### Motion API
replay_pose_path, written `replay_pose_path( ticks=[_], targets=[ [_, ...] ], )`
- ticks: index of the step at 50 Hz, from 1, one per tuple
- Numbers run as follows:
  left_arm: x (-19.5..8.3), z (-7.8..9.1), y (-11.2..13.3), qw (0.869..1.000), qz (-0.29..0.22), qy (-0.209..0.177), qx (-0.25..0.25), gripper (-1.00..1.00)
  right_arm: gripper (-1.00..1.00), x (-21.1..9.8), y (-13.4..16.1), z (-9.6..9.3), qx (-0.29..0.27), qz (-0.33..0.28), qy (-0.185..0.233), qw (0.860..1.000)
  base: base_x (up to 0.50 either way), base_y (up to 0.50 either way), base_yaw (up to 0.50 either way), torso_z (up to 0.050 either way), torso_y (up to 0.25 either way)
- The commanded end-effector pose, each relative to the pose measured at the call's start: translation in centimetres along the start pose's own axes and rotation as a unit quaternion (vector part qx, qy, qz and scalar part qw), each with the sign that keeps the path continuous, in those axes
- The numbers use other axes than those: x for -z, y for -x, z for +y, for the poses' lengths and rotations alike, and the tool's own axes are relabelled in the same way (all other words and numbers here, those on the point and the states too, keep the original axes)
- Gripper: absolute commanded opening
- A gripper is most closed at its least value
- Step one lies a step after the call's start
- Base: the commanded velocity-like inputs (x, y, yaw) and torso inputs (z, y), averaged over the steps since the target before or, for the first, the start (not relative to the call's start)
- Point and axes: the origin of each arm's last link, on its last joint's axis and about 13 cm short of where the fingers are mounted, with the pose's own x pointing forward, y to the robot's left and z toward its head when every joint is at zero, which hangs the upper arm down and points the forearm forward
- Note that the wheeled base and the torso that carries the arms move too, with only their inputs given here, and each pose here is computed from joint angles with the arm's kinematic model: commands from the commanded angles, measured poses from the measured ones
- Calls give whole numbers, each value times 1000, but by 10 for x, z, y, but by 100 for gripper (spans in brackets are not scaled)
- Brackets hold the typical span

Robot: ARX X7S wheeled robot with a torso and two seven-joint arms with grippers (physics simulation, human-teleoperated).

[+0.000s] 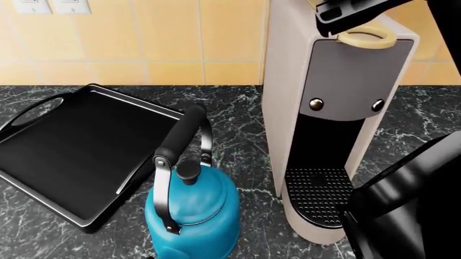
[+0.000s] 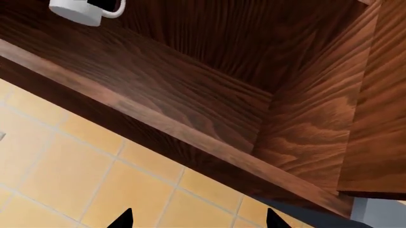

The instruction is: Pick the kettle from the counter and place it on the tray. Then pick the mug from the cabinet and place it on the tray. Then close the cabinet doors.

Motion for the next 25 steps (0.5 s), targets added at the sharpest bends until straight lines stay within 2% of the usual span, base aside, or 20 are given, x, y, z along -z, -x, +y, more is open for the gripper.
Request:
replay_pose_path(
  ticks=[1,6,25],
  targets=[
    [-11,3,0,999,-31,21,-15,-100,100,0,-1,1,-1,0,0,1000,0,0,0,0,0],
    [-10,4,0,999,-31,17,-14,-100,100,1,-2,1,-2,3,0,1000,-99,0,0,0,0],
    [-10,7,-2,999,-29,13,-14,-100,100,0,-5,3,-7,6,1,1000,-424,0,0,0,0]
  ],
)
